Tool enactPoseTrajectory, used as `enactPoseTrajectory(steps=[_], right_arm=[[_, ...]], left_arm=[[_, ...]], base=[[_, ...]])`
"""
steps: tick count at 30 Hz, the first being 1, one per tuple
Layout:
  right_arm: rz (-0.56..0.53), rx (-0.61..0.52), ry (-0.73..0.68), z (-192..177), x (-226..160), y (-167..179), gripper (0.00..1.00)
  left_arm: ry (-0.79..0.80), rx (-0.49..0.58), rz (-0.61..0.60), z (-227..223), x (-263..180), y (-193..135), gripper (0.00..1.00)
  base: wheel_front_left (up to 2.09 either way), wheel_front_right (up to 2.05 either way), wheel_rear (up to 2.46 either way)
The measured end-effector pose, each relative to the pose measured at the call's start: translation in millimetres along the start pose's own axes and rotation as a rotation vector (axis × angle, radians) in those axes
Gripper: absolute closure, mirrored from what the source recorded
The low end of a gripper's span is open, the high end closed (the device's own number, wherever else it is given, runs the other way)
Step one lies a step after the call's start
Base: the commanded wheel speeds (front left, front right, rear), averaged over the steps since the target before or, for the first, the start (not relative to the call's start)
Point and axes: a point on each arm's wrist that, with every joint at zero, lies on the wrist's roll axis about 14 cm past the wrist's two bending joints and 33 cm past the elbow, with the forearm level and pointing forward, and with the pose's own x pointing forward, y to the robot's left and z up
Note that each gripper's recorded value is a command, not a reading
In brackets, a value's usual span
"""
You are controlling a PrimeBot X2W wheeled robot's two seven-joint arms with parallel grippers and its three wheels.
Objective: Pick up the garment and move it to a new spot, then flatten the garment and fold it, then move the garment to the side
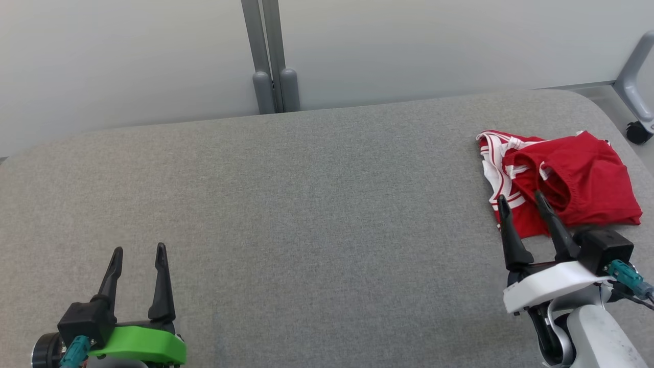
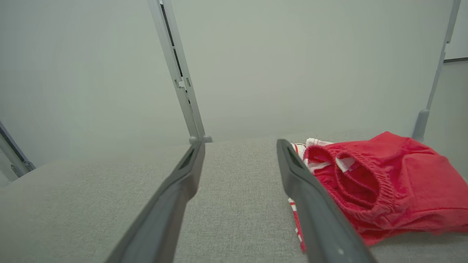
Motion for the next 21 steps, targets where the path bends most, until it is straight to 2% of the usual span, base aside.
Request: enactPoseTrajectory(steps=[21], right_arm=[[0.023, 0.006, 0.038, -14, 2, 12, 0.0]], left_arm=[[0.03, 0.014, -0.019, -11, -2, -3, 0.0]], base=[[0.0, 0.0, 0.0]])
